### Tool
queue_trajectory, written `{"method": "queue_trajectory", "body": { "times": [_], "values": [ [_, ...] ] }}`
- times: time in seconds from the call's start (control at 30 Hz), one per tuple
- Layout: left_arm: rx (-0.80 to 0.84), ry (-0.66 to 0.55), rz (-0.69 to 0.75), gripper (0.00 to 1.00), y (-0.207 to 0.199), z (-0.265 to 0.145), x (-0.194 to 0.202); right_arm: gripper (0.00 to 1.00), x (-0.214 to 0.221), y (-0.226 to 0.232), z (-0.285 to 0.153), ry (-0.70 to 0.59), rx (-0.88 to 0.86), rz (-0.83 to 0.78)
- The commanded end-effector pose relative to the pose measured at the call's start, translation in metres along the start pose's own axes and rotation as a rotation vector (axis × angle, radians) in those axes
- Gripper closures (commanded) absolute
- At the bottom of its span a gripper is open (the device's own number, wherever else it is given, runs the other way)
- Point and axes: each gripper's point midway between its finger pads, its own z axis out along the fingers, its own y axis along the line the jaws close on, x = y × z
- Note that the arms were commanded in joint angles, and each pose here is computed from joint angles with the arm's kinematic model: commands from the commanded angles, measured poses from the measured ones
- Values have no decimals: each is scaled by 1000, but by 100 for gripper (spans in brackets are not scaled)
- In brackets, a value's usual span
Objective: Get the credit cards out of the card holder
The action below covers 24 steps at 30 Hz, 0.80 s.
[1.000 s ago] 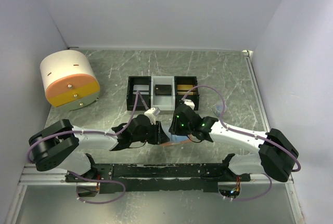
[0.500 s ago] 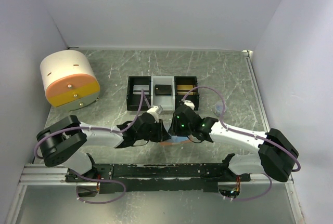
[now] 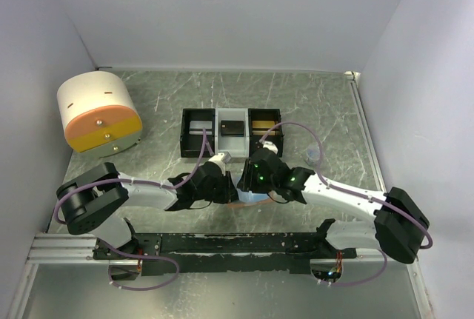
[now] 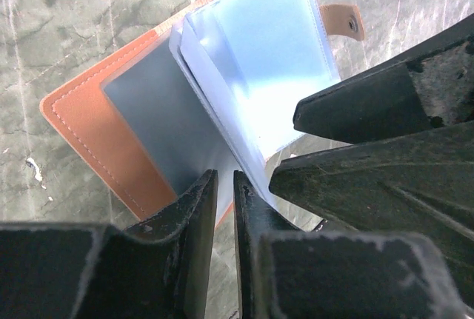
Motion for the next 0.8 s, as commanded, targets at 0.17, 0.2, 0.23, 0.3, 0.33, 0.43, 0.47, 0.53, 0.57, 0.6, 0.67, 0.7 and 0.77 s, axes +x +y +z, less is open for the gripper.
{"method": "queue_trajectory", "body": {
  "times": [0.17,0.2,0.23,0.3,0.33,0.43,0.47,0.53,0.57,0.6,0.67,0.7,0.77],
  "values": [
    [22,-28,5,74,-9,1,-7,56,0,4,3,10,-25,-6],
    [26,-29,4,74,-10,1,-7,55,-1,1,4,4,-12,-5],
    [28,-30,4,74,-11,1,-7,55,-1,-1,4,4,2,-10],
    [34,-32,4,74,-12,0,-8,55,0,-4,7,13,21,-22],
    [39,-36,4,73,-13,0,-9,55,2,-6,8,20,32,-25],
    [56,-34,5,73,-16,-1,-8,56,4,-9,10,33,49,-26],
    [60,-33,6,73,-17,0,-8,56,4,-10,10,32,53,-25],
    [67,-29,8,72,-18,0,-8,58,3,-11,9,26,58,-24],
    [67,-26,8,72,-19,1,-8,59,2,-13,8,22,71,-22],
    [65,-27,8,72,-18,1,-8,60,0,-13,6,13,74,-23],
    [63,-26,10,72,-18,1,-8,63,-3,-16,3,-3,86,-22],
    [61,-28,10,72,-18,1,-8,63,-5,-16,1,-14,86,-21],
    [59,-27,11,71,-18,1,-8,65,-6,-16,-2,-25,84,-20]
  ]
}}
